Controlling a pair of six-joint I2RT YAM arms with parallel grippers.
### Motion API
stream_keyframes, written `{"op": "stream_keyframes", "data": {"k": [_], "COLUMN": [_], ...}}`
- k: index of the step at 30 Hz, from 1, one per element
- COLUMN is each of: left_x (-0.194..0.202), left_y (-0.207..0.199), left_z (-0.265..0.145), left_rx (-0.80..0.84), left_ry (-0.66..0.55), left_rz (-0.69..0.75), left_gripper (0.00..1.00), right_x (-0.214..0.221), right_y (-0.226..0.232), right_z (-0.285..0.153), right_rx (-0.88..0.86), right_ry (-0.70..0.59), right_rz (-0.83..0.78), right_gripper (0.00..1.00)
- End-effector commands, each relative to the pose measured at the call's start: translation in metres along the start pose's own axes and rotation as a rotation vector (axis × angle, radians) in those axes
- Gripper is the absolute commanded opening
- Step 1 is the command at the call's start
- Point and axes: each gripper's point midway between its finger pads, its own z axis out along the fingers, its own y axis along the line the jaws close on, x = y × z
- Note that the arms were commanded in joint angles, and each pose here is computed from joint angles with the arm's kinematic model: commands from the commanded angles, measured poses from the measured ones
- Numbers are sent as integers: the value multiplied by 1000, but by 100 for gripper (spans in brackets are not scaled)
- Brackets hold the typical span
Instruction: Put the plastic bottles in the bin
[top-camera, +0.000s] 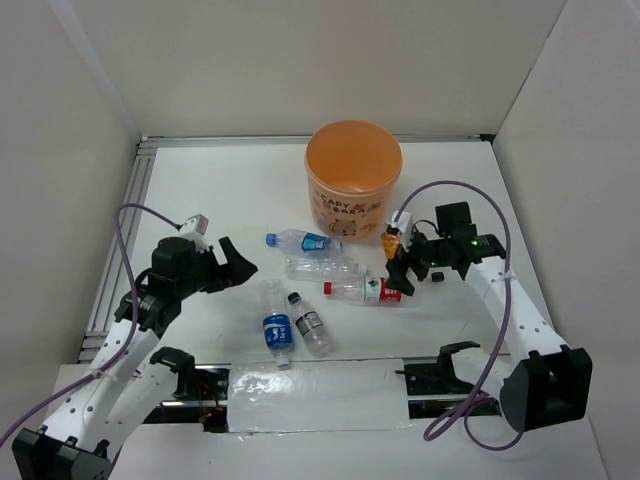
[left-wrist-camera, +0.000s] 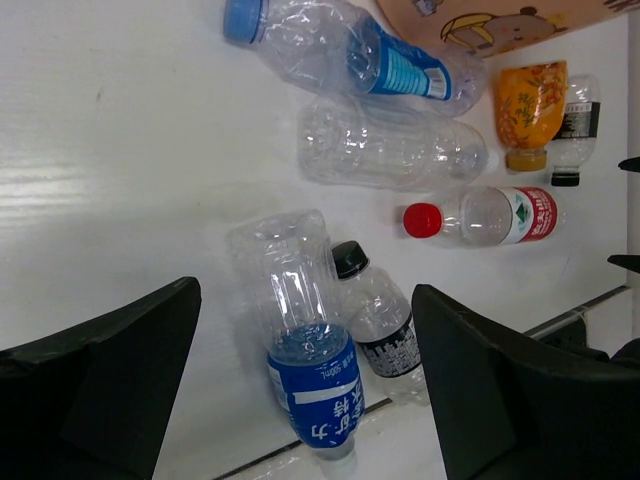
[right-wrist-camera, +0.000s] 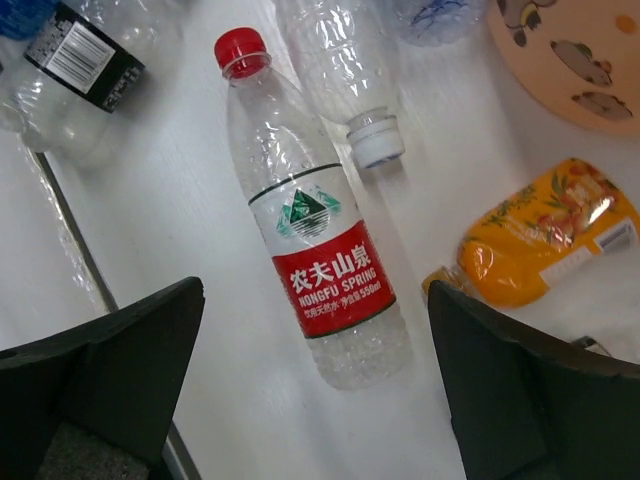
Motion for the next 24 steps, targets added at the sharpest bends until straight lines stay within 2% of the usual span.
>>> {"op": "stream_keyframes", "data": {"k": [1,4,8,14,24], "left_x": [0,14,28,38,53], "left_y": [-12,-2,5,5,-3], "left_z": [-8,-5,-1,5,33], "left_rx": [21,-10,-28,-26,-39], "left_ry": [24,65,100,138,215], "left_rz": [-15,-48,-83,-98,-65], "left_gripper": [100,100,100,100,100], "right_x": [-13,-6,5,27,79], "right_y": [-4,3,-18,-22,10], "right_z": [9,32,61,80,94], "right_rx": [-8,-35,47,67,-80], "right_ry": [29,96,141,198,282], "right_rz": [-144,-238,-280,-342,-409], "right_gripper": [100,100,100,100,100]}}
